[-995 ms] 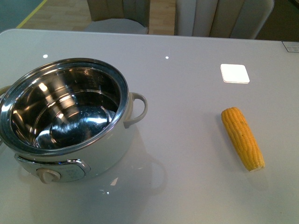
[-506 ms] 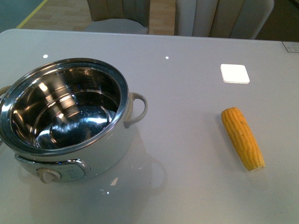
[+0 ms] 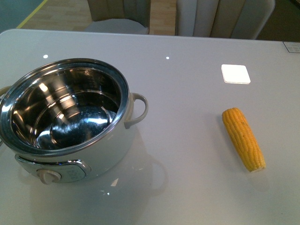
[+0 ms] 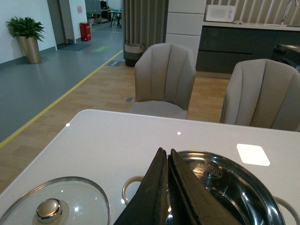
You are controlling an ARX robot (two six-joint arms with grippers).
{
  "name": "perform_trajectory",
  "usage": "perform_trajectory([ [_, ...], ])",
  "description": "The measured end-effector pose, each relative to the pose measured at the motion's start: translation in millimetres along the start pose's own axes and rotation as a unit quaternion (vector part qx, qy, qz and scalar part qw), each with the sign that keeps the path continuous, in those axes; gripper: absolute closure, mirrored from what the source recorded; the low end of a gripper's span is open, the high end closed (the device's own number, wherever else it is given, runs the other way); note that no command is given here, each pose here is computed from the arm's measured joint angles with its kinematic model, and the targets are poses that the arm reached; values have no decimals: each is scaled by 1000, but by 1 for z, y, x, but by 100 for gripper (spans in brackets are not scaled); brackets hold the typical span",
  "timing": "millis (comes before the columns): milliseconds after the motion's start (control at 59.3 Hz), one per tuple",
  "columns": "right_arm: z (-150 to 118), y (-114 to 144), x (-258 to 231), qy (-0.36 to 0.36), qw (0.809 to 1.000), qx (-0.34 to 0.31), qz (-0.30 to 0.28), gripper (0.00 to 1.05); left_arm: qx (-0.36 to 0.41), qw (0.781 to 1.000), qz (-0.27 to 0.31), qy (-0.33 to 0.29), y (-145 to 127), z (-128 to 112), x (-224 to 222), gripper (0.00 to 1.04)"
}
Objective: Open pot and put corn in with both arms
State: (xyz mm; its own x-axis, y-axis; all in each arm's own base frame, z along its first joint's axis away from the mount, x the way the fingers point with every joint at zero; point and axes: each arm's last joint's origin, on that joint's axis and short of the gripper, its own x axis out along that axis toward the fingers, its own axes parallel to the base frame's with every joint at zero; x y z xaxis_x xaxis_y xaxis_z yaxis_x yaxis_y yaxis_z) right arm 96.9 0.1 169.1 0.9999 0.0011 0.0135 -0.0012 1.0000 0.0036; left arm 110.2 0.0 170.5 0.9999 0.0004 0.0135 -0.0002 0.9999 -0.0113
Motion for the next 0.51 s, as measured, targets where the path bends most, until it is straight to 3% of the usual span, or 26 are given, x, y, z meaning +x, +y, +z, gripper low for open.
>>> perform_trajectory([
  [506,0,0,0,0,1000,0,0,9,0,1000,0,3,0,-3,-13,100],
])
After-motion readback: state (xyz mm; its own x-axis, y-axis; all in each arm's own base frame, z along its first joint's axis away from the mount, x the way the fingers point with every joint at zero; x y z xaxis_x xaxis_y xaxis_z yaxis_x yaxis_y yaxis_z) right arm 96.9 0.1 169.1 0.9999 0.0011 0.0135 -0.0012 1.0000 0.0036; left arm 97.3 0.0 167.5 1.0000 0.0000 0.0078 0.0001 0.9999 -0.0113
